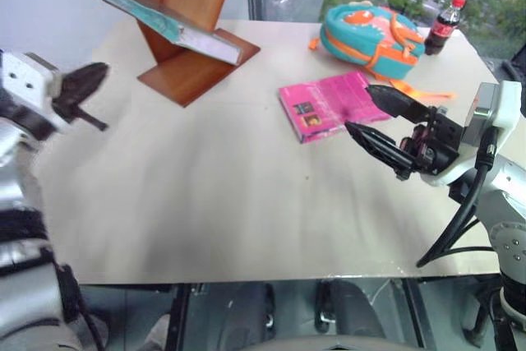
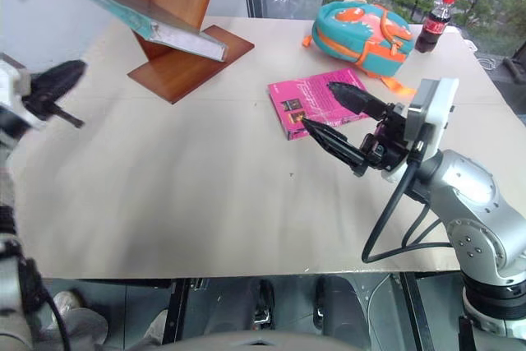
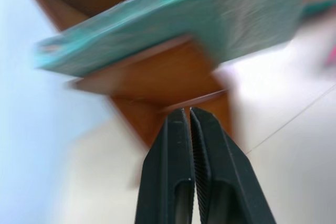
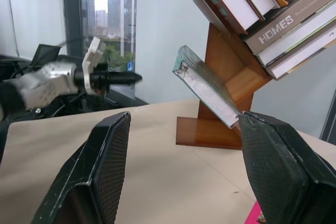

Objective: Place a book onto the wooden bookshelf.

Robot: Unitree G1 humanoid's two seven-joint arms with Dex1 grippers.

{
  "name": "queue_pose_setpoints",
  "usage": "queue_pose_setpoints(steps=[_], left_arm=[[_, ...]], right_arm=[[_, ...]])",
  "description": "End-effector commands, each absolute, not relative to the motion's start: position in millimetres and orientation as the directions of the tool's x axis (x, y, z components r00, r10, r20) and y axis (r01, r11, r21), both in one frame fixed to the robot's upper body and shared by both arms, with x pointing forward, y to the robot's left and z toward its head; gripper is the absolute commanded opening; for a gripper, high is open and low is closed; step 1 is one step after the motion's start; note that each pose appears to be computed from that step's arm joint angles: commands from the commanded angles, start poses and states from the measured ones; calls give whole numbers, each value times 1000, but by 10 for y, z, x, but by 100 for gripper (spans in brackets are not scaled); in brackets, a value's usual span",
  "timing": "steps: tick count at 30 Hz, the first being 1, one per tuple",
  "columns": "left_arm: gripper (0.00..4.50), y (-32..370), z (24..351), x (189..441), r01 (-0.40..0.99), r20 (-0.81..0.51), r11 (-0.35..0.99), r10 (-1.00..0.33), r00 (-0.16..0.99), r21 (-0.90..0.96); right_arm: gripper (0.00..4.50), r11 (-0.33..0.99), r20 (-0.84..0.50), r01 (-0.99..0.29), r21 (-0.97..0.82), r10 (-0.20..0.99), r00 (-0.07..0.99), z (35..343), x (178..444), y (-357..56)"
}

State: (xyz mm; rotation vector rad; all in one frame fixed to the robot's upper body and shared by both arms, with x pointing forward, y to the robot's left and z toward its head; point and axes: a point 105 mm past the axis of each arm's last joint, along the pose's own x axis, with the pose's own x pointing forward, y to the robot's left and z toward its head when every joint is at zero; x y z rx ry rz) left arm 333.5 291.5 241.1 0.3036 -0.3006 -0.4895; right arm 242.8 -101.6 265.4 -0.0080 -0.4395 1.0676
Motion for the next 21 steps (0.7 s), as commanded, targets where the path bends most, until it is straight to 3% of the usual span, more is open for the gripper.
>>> queue_pose_setpoints(steps=[1, 7, 10, 15, 17, 21], left_arm=[[11, 2372, 2539, 3210, 558, 262, 795, -605, 752, 236], [11, 1858, 2650, 3543, 510, 378, 850, -519, 767, 133], [11, 1959, 2837, 3782, 348, 464, 932, -352, 813, 97], [11, 2279, 2956, 3922, 159, 526, 987, -151, 837, 30], [11, 2321, 2962, 3925, 145, 531, 989, -139, 836, 32], [11, 2169, 2849, 3842, 258, 505, 964, -253, 825, 61]], right_arm=[[336, 502, 355, -825, -259, 844, 402, 2738, 2356, -1054], [336, 524, 346, -804, -281, 837, 424, 2718, 2313, -1048], [336, 538, 350, -790, -294, 830, 435, 2733, 2291, -1049], [336, 550, 350, -781, -297, 823, 447, 2739, 2281, -1055], [336, 554, 350, -778, -295, 821, 452, 2739, 2283, -1058], [336, 555, 348, -779, -291, 820, 454, 2738, 2296, -1054]])
